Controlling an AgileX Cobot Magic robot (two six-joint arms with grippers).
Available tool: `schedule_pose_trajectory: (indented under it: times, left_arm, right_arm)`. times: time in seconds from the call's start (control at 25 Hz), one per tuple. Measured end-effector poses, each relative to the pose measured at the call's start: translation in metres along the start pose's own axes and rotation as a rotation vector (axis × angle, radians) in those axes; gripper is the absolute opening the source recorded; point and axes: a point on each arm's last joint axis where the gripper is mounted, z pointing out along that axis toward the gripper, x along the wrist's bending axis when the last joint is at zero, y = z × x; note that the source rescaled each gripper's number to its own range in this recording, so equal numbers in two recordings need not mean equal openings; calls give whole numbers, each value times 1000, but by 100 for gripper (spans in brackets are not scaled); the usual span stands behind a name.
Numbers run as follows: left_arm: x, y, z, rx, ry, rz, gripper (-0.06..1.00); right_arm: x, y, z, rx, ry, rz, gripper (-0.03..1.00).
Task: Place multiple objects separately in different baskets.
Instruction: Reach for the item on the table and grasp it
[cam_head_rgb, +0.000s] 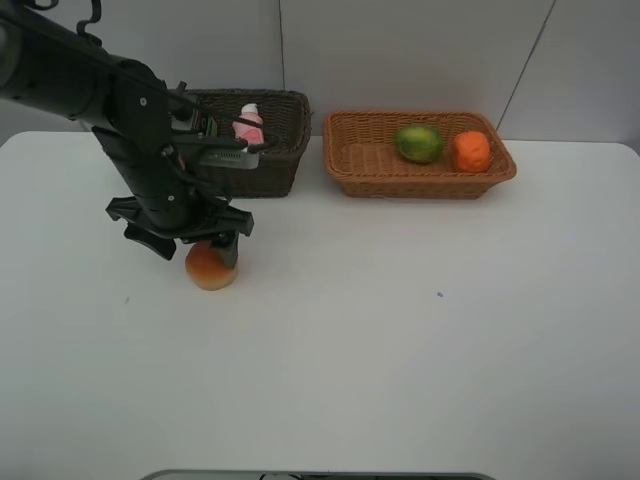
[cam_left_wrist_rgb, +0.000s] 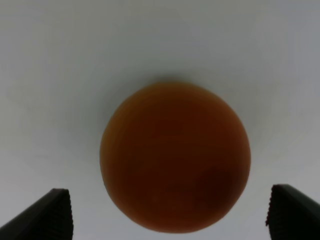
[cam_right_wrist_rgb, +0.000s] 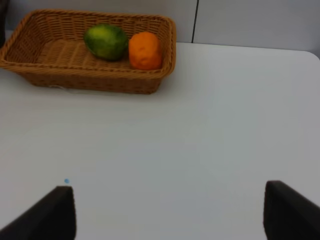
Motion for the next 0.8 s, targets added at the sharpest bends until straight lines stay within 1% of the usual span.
schedule_pose_trajectory:
  times: [0.16,0.52,0.8]
  left_arm:
    - [-2,2,3,0,-21,-3,100]
    - [-2,1,16,24,-14,-9,100]
    - [0,-2,32,68,-1,-18,100]
  right_arm:
    - [0,0,0,0,0,0,76]
    - [0,0,0,0,0,0,76]
    - [0,0,0,0,0,0,76]
